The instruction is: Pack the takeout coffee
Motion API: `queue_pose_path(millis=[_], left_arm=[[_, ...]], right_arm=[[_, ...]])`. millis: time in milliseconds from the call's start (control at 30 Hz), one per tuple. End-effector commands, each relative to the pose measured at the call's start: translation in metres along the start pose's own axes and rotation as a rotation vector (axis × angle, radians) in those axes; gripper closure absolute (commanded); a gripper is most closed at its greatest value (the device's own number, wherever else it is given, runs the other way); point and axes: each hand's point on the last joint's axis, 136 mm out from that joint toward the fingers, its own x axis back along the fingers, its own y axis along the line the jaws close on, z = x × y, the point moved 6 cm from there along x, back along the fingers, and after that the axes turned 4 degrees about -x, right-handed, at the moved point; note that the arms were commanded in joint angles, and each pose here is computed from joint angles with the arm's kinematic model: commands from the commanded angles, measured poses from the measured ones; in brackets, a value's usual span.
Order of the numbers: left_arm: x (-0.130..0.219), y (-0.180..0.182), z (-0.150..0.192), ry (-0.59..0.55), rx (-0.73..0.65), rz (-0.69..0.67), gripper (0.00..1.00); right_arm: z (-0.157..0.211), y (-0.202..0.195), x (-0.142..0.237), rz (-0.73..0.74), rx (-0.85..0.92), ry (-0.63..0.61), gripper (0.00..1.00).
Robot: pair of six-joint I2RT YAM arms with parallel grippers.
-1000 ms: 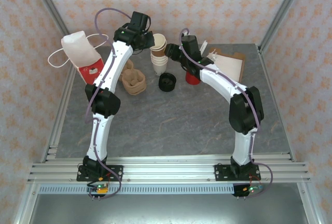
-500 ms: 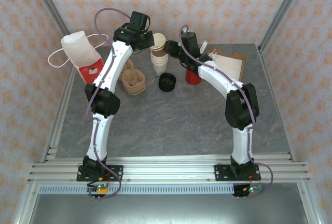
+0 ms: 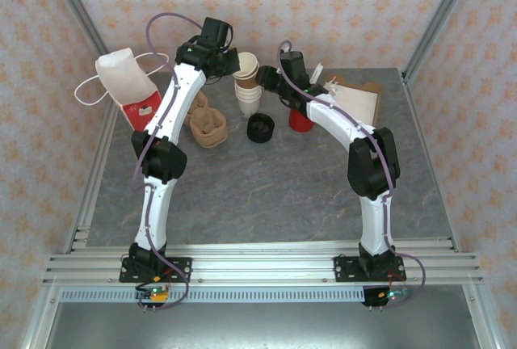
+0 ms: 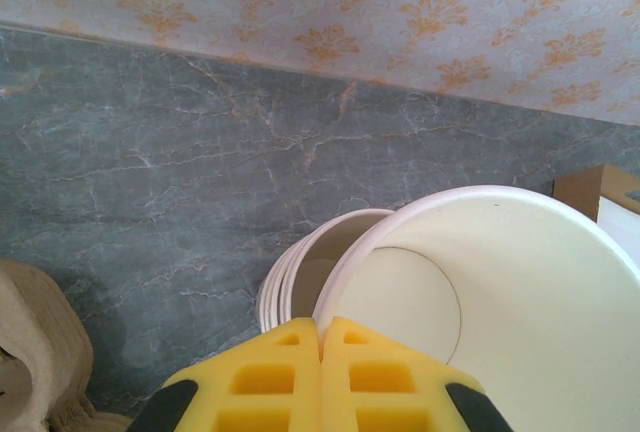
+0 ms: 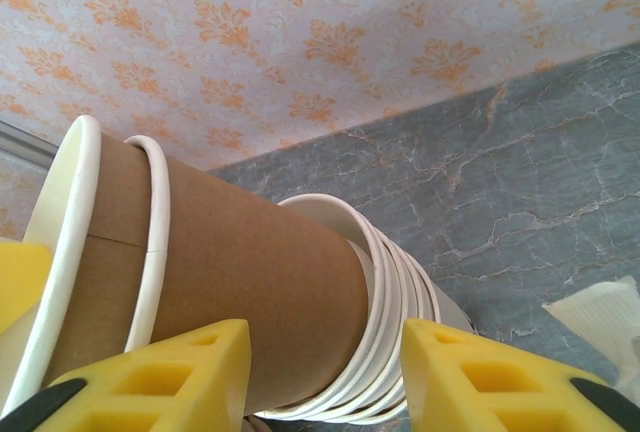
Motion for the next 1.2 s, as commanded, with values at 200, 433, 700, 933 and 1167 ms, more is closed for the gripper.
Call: queue_pose_path(millis=[200, 433, 700, 933, 1167], left_arm=[[0.016, -0.002, -0.009, -0.043, -0.034, 0.010, 0.84], [0.005, 0.000, -0.002, -0.016, -0.047, 0.005, 0.84], [-0.011, 0.002, 0.003, 0.001, -0.057, -0.009, 0.82], [-0.024, 0.002, 0.007, 0.017, -0.045, 0.004, 0.76], [-0.031, 0.000, 0.008, 0.021, -0.036, 0.019, 0.76]], right_arm=[[-0.011, 0.012, 0.012, -0.026, 0.067, 0.013, 0.54], [-0.012, 0.011, 0.019, -0.009, 0.092, 0.028, 0.53], [-0.017, 0.019, 0.037, -0.021, 0.127, 0.020, 0.53], [-0.014, 0.017, 0.044, -0.018, 0.134, 0.023, 0.52], [-0.014, 0.017, 0.051, -0.017, 0.145, 0.016, 0.51]])
